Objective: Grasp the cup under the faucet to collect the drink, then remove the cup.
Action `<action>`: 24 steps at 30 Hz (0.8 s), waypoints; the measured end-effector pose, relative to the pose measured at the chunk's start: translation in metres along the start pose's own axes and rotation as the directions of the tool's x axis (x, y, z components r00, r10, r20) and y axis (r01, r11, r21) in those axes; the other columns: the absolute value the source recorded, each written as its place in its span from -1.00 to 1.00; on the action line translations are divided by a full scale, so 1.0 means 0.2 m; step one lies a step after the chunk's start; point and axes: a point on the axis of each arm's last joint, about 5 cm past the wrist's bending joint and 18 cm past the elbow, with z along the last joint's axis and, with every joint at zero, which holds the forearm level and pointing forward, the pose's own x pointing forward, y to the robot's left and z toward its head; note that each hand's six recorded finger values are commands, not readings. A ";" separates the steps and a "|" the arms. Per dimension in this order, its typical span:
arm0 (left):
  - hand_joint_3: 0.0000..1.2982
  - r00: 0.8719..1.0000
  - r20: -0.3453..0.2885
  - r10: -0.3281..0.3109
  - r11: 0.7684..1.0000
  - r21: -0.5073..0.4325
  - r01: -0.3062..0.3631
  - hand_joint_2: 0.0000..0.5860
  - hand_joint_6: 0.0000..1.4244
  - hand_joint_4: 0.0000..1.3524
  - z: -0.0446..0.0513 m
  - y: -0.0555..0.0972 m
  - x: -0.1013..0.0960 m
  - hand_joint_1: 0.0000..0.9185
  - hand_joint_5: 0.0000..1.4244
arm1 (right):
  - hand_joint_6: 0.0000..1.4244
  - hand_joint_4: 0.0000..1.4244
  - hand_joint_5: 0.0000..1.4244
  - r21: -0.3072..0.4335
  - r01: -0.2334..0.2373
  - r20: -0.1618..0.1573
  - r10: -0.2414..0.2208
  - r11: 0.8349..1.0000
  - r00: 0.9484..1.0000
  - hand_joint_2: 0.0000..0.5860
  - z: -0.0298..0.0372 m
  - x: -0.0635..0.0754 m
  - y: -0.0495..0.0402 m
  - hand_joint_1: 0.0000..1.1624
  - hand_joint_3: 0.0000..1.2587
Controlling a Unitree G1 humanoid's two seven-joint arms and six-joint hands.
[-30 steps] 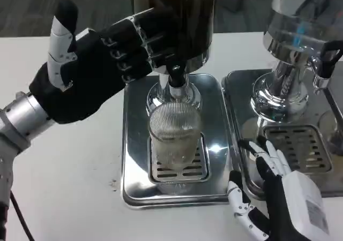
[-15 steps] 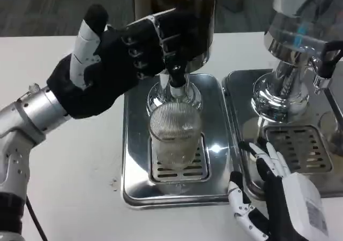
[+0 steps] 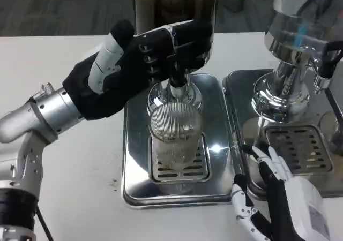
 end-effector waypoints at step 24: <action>-0.70 0.999 -0.022 -0.024 0.994 0.103 0.026 -0.74 -0.84 -0.94 -0.028 0.01 0.02 -1.00 -0.90 | -0.80 -0.91 -0.91 0.032 0.004 -0.019 -0.004 0.999 1.000 0.87 -0.004 -0.01 0.002 -0.45 -0.69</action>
